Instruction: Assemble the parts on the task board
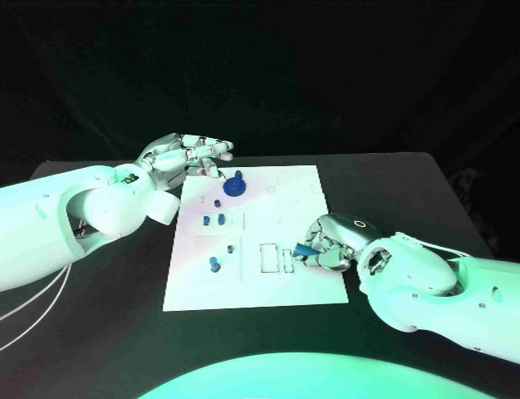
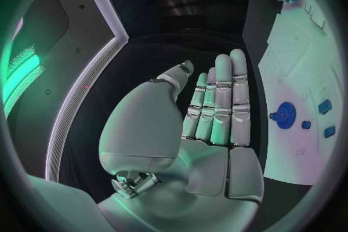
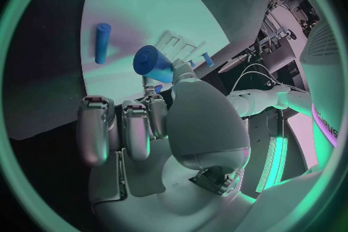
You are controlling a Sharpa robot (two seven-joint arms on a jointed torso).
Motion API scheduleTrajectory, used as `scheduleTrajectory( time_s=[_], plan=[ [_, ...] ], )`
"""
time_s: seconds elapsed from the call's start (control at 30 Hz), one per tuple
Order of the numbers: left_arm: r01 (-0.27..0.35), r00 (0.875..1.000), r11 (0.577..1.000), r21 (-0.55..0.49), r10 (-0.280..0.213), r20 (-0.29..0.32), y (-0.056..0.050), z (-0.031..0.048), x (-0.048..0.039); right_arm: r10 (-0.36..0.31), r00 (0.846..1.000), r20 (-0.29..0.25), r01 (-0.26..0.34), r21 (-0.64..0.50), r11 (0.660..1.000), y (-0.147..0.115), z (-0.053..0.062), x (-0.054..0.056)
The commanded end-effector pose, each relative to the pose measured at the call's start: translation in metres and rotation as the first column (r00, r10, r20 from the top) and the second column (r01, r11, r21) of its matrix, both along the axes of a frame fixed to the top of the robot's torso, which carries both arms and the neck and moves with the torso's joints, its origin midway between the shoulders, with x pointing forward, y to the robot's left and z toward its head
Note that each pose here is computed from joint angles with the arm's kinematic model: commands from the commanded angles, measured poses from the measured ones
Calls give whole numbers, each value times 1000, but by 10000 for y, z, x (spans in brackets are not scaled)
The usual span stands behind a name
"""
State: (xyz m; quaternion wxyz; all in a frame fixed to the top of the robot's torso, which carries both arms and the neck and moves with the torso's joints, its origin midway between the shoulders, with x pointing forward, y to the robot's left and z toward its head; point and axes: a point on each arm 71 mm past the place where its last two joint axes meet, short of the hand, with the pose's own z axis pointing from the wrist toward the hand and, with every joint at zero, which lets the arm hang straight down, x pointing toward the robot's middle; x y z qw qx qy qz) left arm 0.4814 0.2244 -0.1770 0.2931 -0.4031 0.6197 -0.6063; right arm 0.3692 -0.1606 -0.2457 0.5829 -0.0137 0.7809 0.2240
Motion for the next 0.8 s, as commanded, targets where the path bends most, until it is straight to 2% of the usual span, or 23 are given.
scheduleTrajectory(
  time_s=[0.03, 0.37, 0.63, 0.8],
  plan=[
    [20, 1000, 1000, -9, -20, 8, -27, 11, -4, -20, 999, 34, 17, 80, 997, 47, 70, 17],
    [25, 1000, 1000, -12, -25, 8, -46, 13, -11, -5, 1000, -31, 8, 102, 995, 272, 0, 85],
    [29, 1000, 999, -13, -29, 8, -59, 14, -14, 14, 992, -128, -6, 62, 998, 432, -151, 131],
    [30, 1000, 999, -13, -30, 7, -61, 14, -16, -2, 991, -137, 9, 50, 999, 463, -193, 146]
  ],
)
